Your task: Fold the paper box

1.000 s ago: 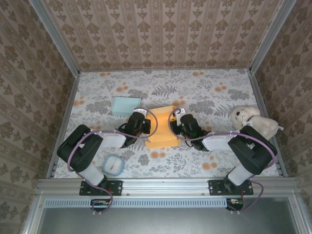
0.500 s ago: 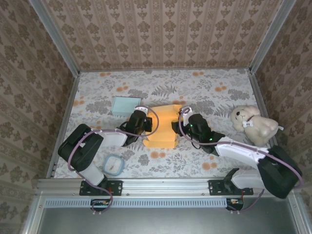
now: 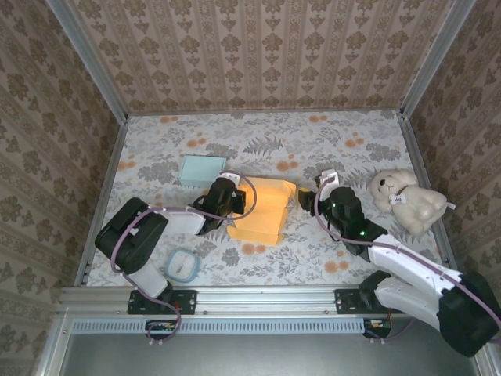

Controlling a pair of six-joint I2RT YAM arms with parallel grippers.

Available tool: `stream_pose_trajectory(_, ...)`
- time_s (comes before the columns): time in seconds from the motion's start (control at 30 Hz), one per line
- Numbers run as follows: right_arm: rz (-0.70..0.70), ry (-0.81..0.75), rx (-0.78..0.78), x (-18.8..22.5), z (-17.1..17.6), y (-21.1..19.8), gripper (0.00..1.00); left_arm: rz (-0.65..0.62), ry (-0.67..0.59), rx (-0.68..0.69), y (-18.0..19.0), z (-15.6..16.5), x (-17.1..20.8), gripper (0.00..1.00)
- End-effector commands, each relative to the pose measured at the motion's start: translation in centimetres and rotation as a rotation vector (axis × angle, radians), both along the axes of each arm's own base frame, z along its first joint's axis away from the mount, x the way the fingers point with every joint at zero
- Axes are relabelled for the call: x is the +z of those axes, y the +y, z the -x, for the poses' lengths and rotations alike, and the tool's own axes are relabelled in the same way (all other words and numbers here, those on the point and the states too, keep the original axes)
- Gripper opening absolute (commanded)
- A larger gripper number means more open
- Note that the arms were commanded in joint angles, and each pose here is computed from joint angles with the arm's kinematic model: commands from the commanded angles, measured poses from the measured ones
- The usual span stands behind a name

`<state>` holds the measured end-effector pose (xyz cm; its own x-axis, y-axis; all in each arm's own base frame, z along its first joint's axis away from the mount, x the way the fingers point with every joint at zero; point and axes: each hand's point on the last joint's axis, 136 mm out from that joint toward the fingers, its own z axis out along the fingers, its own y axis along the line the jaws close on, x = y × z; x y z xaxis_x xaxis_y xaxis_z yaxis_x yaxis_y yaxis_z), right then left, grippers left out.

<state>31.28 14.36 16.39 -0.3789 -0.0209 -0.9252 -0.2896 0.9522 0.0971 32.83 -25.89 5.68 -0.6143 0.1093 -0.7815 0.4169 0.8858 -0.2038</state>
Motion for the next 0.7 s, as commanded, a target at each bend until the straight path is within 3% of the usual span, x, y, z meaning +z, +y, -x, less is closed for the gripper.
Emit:
stream_pose_trajectory(0.0, 0.02, 0.052, 0.083, -2.2, -0.4, 1.2, 0.58, 0.018, 0.009, -0.088, -0.3, 0.8, 0.0, 0.0)
stream_pose_trajectory(0.27, -0.056, 0.043, 0.348, -1.5, 1.5, 5.6, 0.58, 0.09, 0.059, -0.087, 1.2, 0.4, 0.0, 0.0)
stream_pose_trajectory(0.67, -0.015, 0.049, 0.405, -1.7, 2.0, 7.0, 0.51, 0.135, 0.033, -0.164, 0.9, 1.7, 1.7, 0.0)
